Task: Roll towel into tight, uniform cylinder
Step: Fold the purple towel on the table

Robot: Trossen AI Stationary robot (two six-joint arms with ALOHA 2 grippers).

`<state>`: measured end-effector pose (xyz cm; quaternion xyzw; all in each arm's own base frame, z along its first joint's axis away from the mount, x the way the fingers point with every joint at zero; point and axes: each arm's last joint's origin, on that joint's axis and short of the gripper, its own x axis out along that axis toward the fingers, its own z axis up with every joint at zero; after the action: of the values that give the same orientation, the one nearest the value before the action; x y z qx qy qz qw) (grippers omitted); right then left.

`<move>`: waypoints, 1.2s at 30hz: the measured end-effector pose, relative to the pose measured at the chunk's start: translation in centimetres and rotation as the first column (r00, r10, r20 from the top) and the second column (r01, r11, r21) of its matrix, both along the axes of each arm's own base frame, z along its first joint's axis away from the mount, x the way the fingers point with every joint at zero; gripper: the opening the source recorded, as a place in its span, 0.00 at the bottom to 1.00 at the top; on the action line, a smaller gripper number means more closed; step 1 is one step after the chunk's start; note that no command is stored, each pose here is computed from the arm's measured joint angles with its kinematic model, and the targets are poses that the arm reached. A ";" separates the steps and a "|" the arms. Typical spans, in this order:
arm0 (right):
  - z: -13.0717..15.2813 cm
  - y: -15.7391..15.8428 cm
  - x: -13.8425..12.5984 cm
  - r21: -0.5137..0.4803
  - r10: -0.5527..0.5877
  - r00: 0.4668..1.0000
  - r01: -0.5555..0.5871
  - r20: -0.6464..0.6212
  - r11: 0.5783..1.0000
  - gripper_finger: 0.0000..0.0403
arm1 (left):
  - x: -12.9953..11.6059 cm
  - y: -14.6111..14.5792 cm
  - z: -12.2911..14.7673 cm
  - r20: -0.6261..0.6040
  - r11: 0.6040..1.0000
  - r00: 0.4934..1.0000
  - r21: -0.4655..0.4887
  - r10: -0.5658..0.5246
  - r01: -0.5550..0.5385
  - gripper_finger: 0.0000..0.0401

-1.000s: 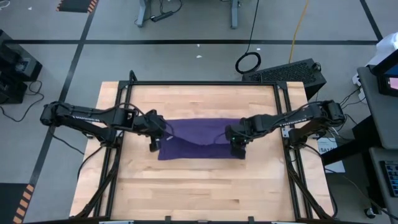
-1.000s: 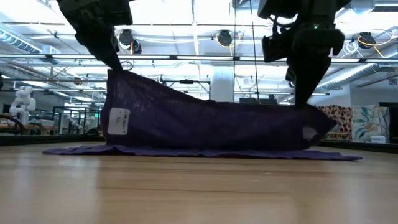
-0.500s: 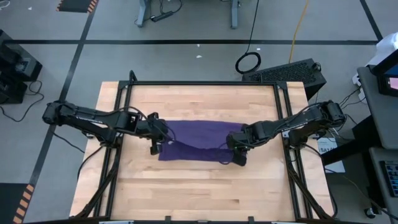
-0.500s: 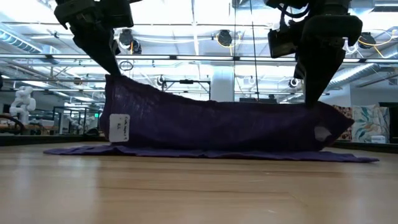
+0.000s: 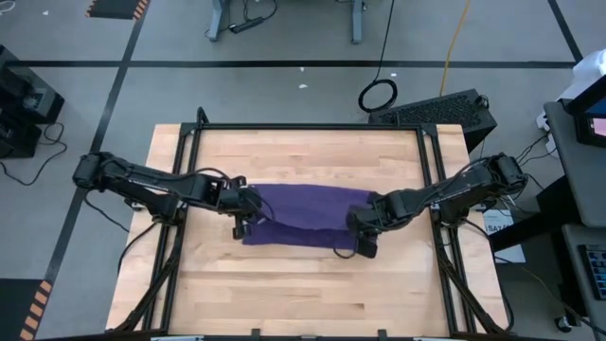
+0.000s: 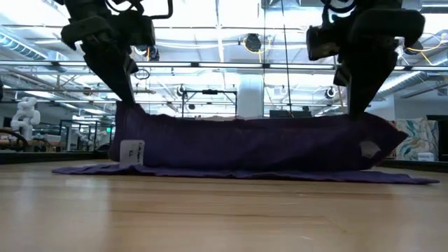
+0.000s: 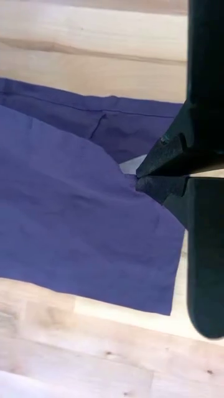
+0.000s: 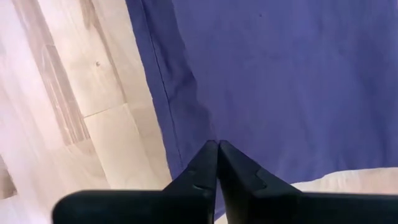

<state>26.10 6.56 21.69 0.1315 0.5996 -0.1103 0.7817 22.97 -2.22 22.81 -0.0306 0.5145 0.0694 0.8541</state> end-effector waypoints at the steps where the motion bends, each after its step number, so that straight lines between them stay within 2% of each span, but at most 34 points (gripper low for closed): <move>1: 0.0 0.3 -0.1 -0.012 0.009 1.000 -0.009 0.003 1.000 0.04 | 0.1 0.0 -0.1 -0.006 1.000 1.000 0.000 0.000 0.000 0.00; 9: 0.0 3.7 -1.2 -0.050 0.038 0.999 -0.037 0.028 0.998 0.25 | 0.4 0.0 -0.6 -0.030 1.000 1.000 0.004 -0.005 0.005 0.00; 12: -0.1 5.8 -2.1 -0.054 0.017 0.999 -0.015 0.045 0.998 0.33 | 0.4 0.0 -0.6 -0.030 1.000 1.000 0.003 -0.004 0.005 0.00; 16: -0.6 8.5 -3.5 -0.111 -0.027 0.995 0.038 0.094 0.993 0.40 | 0.4 -0.1 -0.6 -0.029 1.000 1.000 0.000 -0.006 0.006 0.00; 23: -3.6 11.3 -4.3 -0.257 -0.102 0.981 0.143 0.167 0.956 0.41 | 0.4 -0.1 -0.6 -0.025 1.000 1.000 -0.003 -0.001 0.001 0.00; 29: -7.4 12.1 -3.6 -0.406 -0.137 0.967 0.216 0.215 0.888 0.40 | 0.4 -0.1 -0.6 -0.023 1.000 1.000 -0.008 0.000 0.000 0.00; 32: -9.1 12.1 -3.4 -0.434 -0.199 0.945 0.298 0.259 0.850 0.39 | 0.4 -0.1 -0.6 -0.021 1.000 1.000 -0.009 0.000 0.000 0.00; 36: -10.4 12.2 -3.5 -0.460 -0.226 0.938 0.328 0.263 0.825 0.37 | 0.4 -0.1 -0.6 -0.021 1.000 1.000 -0.010 -0.001 0.001 0.00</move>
<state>22.58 18.77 11.26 0.0222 0.4451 -0.3599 0.8197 23.40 -2.30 22.22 -0.0340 0.5237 0.0669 0.8486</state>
